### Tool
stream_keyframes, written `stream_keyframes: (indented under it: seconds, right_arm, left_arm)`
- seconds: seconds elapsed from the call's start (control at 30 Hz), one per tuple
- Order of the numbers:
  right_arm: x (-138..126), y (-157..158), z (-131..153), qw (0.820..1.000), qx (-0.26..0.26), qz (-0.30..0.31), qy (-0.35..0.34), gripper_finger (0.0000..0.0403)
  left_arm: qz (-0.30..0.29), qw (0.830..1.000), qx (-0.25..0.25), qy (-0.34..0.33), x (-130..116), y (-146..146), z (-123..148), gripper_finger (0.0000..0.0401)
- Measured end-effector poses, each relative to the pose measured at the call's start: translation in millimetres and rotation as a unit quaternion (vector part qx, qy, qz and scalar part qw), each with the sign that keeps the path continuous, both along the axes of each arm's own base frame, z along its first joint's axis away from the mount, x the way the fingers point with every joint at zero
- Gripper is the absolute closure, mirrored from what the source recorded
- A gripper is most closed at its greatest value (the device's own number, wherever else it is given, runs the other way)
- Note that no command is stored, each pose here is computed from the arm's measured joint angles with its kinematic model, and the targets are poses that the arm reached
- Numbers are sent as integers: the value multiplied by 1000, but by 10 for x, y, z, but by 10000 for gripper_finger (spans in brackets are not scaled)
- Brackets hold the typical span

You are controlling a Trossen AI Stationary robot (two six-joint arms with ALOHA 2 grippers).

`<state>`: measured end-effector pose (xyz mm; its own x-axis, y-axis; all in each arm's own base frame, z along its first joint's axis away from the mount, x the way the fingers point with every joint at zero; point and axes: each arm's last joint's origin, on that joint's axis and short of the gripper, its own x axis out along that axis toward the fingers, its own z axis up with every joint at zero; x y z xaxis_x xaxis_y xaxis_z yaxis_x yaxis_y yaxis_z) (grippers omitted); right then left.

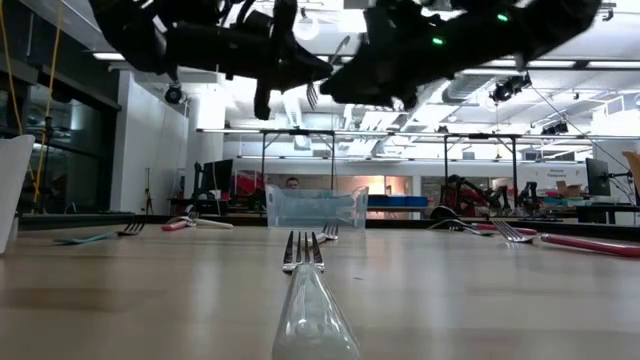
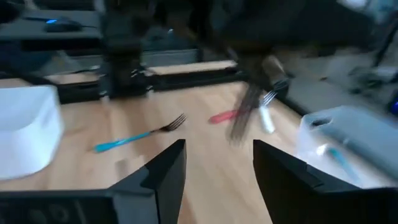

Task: Sort silverware by color (type)
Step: Put the blue fork into the transparent bin

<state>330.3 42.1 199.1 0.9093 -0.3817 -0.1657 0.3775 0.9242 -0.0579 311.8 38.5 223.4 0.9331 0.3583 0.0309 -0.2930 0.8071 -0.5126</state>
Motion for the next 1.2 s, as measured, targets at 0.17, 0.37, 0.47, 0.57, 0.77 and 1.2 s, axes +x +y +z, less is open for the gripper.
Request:
stream_keyframes:
  seconds: [0.17,0.37,0.47,0.57,0.77,1.2]
  right_arm:
    - [164,77,87,996,-47,-70,0,224]
    - [248,20,173,994,-42,-102,6,226]
    - [270,-52,180,993,-33,-114,12,239]
    - [277,-125,168,993,-21,-115,11,268]
    - [271,-189,122,994,-12,-107,22,350]
    - [238,-177,145,995,-29,-79,48,399]
  left_arm:
    - [14,1000,0,-4,55,12,-101,394]
    - [9,999,2,-33,94,-27,-116,394]
    - [7,999,2,-42,97,-53,-104,394]
    - [8,999,5,-45,97,-70,-96,394]
    - [10,998,8,-55,94,-73,-75,394]
    - [-16,999,38,-25,105,-94,-107,341]
